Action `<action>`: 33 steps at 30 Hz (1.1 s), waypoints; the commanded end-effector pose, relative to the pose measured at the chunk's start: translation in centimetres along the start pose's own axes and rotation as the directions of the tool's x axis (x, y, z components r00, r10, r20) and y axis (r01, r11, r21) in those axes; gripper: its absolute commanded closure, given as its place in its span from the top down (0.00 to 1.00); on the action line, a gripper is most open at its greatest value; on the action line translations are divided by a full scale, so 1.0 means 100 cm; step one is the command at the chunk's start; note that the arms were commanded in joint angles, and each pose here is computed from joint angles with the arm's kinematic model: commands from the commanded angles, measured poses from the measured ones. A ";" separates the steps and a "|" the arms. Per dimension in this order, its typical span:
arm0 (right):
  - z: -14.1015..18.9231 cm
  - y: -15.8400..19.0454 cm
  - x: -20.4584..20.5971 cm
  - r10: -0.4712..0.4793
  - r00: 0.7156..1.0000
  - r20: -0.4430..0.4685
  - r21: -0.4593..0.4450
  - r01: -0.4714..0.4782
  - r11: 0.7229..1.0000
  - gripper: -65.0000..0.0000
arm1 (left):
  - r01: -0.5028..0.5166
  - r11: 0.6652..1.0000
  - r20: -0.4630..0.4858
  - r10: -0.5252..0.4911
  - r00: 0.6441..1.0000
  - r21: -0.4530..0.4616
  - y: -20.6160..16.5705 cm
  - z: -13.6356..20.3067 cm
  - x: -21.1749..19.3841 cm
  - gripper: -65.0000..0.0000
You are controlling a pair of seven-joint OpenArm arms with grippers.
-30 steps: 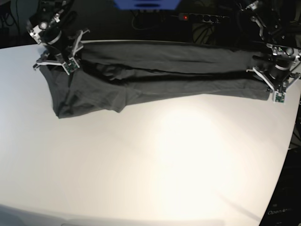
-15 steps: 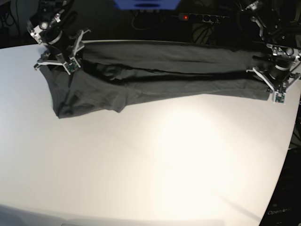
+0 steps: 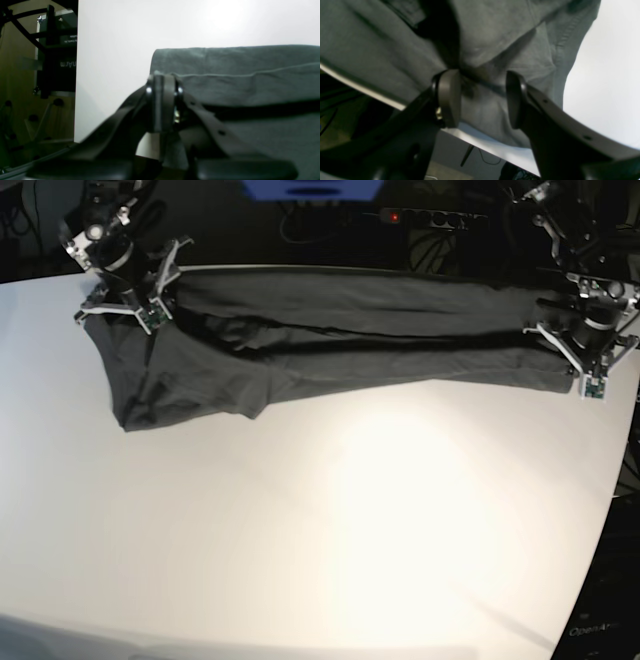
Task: Fold the T-shirt properly
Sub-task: 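Shift the right gripper's hold along the strip end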
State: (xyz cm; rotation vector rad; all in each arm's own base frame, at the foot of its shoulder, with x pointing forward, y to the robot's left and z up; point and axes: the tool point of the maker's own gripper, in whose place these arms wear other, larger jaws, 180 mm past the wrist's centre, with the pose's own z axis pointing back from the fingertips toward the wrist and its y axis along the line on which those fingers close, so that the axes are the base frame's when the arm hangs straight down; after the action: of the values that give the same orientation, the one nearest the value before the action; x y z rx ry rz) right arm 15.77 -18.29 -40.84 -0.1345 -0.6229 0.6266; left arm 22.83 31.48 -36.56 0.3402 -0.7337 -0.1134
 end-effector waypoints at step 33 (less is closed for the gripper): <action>-0.008 -0.006 0.033 0.074 0.995 0.063 -0.026 -0.073 0.997 0.02 | 0.007 1.000 0.044 -0.008 0.999 0.030 0.011 0.004 0.014 0.04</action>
State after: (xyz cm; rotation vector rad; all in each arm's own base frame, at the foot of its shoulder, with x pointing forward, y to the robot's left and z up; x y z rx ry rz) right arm 18.20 -16.80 -40.27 -0.1520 -0.6614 0.6941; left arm 22.92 31.58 -36.45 0.3434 -0.7352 -0.1141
